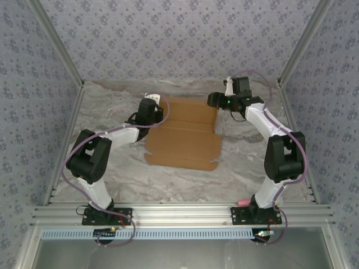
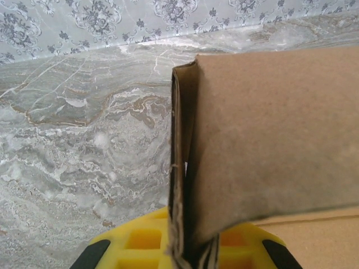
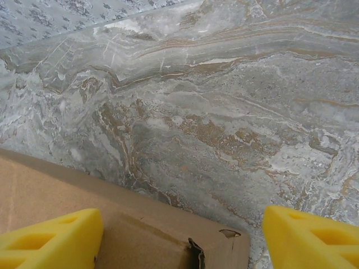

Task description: Fold the paper box

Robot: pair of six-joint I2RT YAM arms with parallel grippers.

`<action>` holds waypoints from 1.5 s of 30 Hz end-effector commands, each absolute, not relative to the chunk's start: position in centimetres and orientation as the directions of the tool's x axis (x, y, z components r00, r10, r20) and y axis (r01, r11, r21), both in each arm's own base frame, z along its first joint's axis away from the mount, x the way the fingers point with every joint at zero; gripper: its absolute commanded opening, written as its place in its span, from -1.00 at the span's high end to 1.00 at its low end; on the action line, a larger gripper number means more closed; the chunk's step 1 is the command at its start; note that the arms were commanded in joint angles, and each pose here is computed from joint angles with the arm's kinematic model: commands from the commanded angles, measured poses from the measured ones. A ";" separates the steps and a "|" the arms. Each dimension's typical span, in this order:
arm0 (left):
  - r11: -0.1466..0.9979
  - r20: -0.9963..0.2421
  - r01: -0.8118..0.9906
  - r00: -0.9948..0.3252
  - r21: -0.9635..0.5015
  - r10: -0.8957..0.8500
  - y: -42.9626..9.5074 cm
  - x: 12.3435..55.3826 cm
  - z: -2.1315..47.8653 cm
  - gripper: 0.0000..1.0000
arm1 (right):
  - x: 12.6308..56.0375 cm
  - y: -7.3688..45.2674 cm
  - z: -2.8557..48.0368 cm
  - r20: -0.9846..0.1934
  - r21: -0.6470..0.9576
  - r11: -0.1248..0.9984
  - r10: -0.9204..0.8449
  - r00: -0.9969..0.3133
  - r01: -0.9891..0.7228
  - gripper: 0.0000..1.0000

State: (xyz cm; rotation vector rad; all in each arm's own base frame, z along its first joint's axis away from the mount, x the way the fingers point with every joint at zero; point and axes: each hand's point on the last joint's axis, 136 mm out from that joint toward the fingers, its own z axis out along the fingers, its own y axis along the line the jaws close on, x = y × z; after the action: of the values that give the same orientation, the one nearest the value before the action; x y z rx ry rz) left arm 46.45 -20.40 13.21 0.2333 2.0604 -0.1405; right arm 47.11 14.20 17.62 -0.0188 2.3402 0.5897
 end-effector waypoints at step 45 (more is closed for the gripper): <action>0.883 -0.926 0.405 -0.368 -0.238 -0.081 -21.2 42.8 21.7 -0.37 | 45.0 14.1 13.4 -0.622 0.407 0.892 0.116 -0.774 -0.194 -0.38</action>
State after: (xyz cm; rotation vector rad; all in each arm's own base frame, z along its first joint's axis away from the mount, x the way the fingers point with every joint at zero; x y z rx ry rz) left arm 43.40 -21.03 19.77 0.2363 1.9097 -0.4233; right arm 46.54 14.66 17.20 -0.0534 2.2332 0.6454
